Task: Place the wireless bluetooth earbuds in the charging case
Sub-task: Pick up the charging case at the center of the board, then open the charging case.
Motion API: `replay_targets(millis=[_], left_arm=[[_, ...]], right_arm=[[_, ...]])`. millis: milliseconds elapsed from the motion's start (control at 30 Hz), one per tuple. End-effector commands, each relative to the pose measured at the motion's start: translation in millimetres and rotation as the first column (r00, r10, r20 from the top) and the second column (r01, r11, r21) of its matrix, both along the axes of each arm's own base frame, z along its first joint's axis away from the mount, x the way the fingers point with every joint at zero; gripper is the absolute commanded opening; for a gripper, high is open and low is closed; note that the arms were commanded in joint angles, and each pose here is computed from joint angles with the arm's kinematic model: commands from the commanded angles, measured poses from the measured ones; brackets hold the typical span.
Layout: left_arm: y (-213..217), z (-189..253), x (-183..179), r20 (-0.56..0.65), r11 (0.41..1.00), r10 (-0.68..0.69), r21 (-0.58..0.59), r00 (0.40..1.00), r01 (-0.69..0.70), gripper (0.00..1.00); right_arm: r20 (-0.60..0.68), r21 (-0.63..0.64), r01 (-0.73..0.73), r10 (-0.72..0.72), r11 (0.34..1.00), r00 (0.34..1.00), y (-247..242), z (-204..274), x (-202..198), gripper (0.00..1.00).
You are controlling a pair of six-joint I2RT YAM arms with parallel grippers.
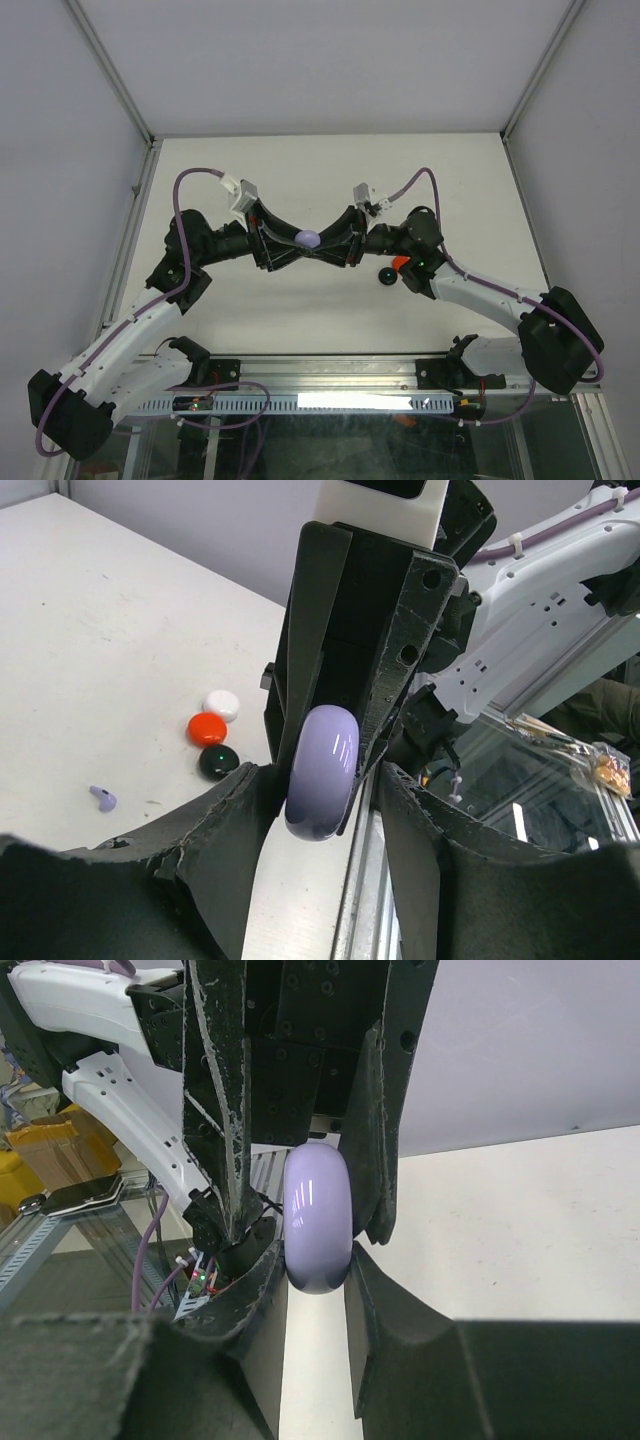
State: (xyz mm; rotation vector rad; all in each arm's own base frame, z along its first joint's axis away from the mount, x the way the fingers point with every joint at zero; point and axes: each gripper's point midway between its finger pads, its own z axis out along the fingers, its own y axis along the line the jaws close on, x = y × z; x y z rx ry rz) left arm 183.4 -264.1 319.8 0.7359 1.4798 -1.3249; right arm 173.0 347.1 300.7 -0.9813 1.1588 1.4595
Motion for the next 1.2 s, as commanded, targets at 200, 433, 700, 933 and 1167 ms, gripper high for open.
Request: replay_targets(millis=[200,433,700,933,1167], left_arm=[[2,27,-6,0.090,1.000,-0.007,-0.028,0.996,0.010,0.32],[2,24,-5,0.103,1.000,-0.010,-0.019,0.995,0.012,0.06],[2,19,-5,0.098,1.000,-0.011,-0.012,0.995,0.012,0.05],[-1,17,-7,0.094,0.999,-0.037,-0.015,0.995,0.038,0.06],[3,21,-3,0.080,0.999,0.010,-0.034,0.997,-0.008,0.23]], right_arm=[[0.070,0.015,-0.034,0.033,0.999,0.997,-1,18,-8,0.00],[0.057,0.051,-0.033,0.030,0.998,0.998,-3,25,-9,0.27],[0.050,0.082,-0.053,0.049,0.995,0.998,-5,32,-15,0.36],[0.028,0.102,-0.056,0.054,0.993,0.998,-4,33,-14,0.28],[0.020,0.094,-0.047,0.046,0.994,0.999,-2,29,-10,0.00]])
